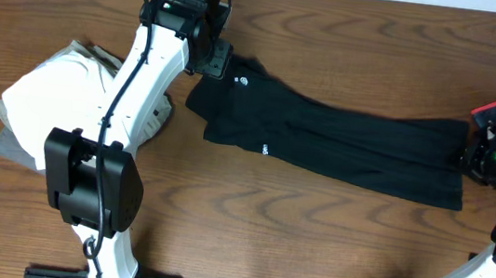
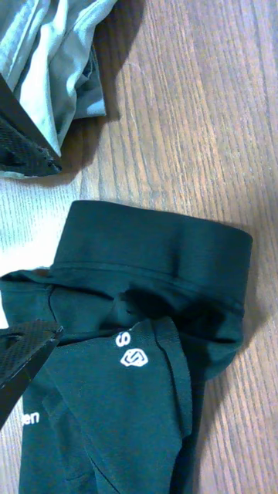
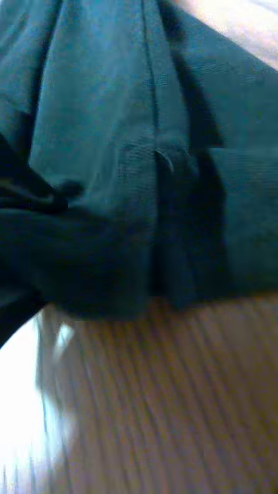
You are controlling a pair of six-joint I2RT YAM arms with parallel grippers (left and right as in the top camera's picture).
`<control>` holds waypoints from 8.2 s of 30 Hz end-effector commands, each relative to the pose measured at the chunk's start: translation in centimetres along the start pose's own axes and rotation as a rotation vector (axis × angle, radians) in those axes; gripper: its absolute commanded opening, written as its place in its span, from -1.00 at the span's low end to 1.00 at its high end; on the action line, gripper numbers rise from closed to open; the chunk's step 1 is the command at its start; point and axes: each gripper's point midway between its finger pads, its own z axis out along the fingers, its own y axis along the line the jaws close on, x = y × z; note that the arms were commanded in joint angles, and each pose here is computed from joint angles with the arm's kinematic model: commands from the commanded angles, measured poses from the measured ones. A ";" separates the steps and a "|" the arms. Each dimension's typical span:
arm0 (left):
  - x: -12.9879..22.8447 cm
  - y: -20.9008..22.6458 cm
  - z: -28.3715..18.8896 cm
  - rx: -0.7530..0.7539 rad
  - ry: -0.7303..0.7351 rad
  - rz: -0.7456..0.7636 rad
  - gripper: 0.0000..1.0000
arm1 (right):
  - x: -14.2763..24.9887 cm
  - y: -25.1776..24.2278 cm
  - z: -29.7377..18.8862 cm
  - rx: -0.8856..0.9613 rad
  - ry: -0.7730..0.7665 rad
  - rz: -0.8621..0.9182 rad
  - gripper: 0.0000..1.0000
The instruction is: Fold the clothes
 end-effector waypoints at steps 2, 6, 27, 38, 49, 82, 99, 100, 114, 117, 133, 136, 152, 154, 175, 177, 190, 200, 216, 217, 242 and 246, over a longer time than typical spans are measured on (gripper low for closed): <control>-0.3 0.1 -0.4 -0.005 -0.009 -0.010 0.24 | 2.4 -0.6 1.7 0.005 0.095 0.023 -0.45; -0.3 0.1 -0.4 -0.005 -0.008 -0.010 0.24 | 3.0 -0.9 1.5 0.005 0.114 0.028 -0.15; -0.5 0.1 -0.4 -0.005 -0.017 -0.009 0.25 | 3.6 -3.7 0.0 0.174 0.166 0.027 -0.97; -0.6 0.1 -0.4 -0.005 -0.022 -0.009 0.24 | 0.6 -3.2 -6.4 0.247 0.049 0.092 -0.97; -0.7 0.1 -0.5 -0.005 -0.023 -0.009 0.25 | -0.8 0.2 -10.1 0.197 -0.066 0.037 -0.98; -1.4 0.2 -10.8 0.001 -0.232 -0.011 0.31 | 8.3 29.4 3.8 0.025 0.068 -0.390 -0.07; -0.6 0.2 -10.5 0.000 -0.194 -0.011 0.37 | 4.9 18.4 2.5 0.112 0.068 -0.125 -0.97; -0.6 0.2 -10.5 0.000 -0.193 -0.010 0.37 | 5.6 18.2 3.3 0.115 0.078 -0.112 -0.99; -0.6 0.4 -10.5 -0.013 -0.194 0.014 0.37 | 15.5 30.4 7.1 -0.338 0.262 -0.420 -0.97; -0.6 0.4 -10.5 -0.014 -0.194 0.014 0.37 | 14.8 30.8 6.0 -0.332 0.209 -0.478 -0.97; -0.6 0.4 -10.5 -0.014 -0.194 0.013 0.38 | 2.9 18.5 3.9 -0.011 -0.099 -0.058 -0.97; -0.6 0.4 -10.5 -0.014 -0.194 0.013 0.38 | 2.7 17.8 6.4 0.022 -0.087 -0.008 -0.97; -0.2 0.5 -10.4 -0.014 -0.176 0.011 0.38 | -0.3 34.5 2.8 -0.713 -0.255 -0.373 -0.97; 0.3 0.5 -10.2 -0.014 -0.156 0.008 0.39 | -0.7 33.6 1.9 -0.716 -0.252 -0.363 -0.97; 4.5 -2.0 -3.8 0.129 0.008 -0.032 0.39 | 11.1 26.1 6.9 -0.287 0.162 -0.503 -0.20; 4.5 -2.0 -3.8 0.129 0.008 -0.032 0.39 | 11.2 25.6 7.0 -0.259 0.168 -0.496 -0.50; 4.3 -2.0 -3.8 0.129 0.000 -0.031 0.39 | 17.4 24.8 6.2 -0.219 0.385 -0.583 -0.97; 4.2 -2.0 -3.6 0.130 -0.002 -0.031 0.39 | 15.4 24.8 6.2 -0.188 0.295 -0.620 -0.09; 4.8 -2.3 -1.7 0.147 0.054 -0.053 0.39 | 11.2 21.0 3.7 0.001 0.151 -0.351 -0.97; 4.8 -2.3 -1.7 0.147 0.054 -0.053 0.39 | 11.6 21.0 4.0 0.006 0.164 -0.344 -0.98; 4.6 -6.8 2.3 0.410 0.105 -0.093 0.52 | 5.6 32.4 -2.2 -0.416 -0.232 -0.521 -0.37; 5.0 -6.8 6.4 0.412 0.152 -0.103 0.55 | 4.9 29.0 -6.2 -0.357 -0.283 -0.496 -0.21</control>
